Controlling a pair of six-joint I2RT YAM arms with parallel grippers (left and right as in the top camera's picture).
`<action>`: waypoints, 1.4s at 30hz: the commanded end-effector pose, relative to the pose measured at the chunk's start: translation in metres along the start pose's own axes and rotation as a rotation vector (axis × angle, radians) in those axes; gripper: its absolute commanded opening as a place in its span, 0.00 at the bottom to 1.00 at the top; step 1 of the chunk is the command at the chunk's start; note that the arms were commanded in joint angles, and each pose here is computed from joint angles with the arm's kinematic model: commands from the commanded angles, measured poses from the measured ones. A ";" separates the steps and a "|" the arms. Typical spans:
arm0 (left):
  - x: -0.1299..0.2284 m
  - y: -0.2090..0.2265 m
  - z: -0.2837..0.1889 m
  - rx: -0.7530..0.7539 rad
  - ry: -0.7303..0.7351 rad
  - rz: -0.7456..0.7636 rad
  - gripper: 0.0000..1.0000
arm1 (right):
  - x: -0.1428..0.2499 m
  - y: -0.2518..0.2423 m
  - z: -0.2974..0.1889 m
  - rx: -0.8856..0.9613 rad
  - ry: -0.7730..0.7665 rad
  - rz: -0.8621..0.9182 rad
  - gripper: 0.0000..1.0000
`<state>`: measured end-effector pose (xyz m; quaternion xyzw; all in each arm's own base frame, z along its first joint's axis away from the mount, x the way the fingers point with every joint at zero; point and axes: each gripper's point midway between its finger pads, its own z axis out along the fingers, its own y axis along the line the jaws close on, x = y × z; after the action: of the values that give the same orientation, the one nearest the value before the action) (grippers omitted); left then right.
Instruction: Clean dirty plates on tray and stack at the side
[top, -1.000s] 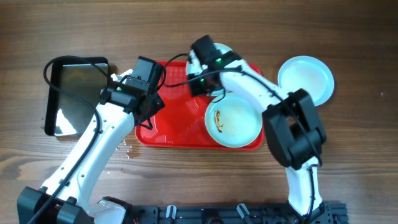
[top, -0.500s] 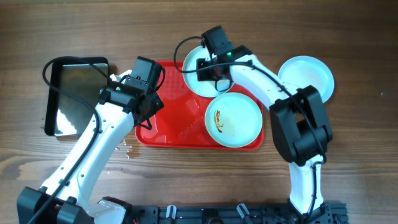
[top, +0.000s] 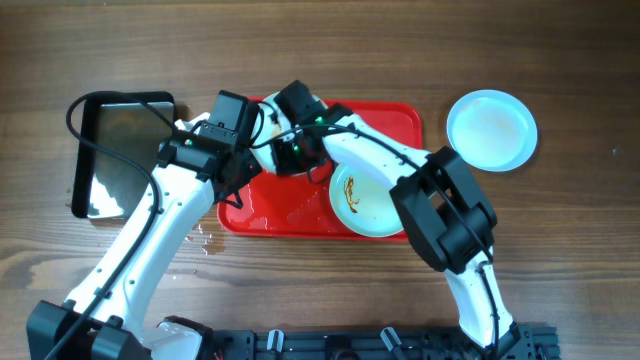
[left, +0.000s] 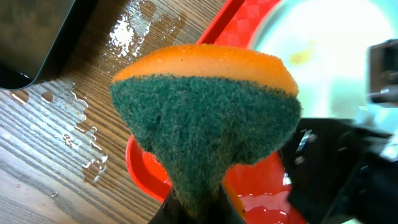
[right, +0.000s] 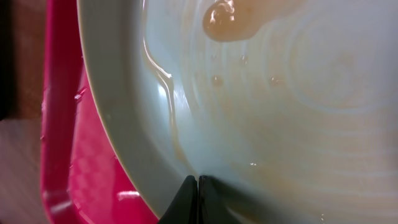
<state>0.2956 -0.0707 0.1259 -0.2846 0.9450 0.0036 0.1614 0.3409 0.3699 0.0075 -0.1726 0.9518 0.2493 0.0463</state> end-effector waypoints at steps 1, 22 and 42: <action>0.002 -0.001 0.002 0.000 0.004 0.000 0.04 | 0.026 0.035 0.013 -0.100 0.087 -0.045 0.04; 0.001 -0.004 0.002 0.013 -0.001 -0.001 0.04 | -0.060 -0.100 -0.061 0.088 -0.179 0.091 0.34; 0.026 -0.021 0.052 -0.003 0.168 0.148 0.04 | -0.006 -0.097 -0.018 0.330 -0.003 0.005 0.04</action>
<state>0.3075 -0.0906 0.0959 -0.2335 0.9643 -0.0138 0.1240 0.3761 0.3094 0.0015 -0.1596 0.9698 0.1720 0.0661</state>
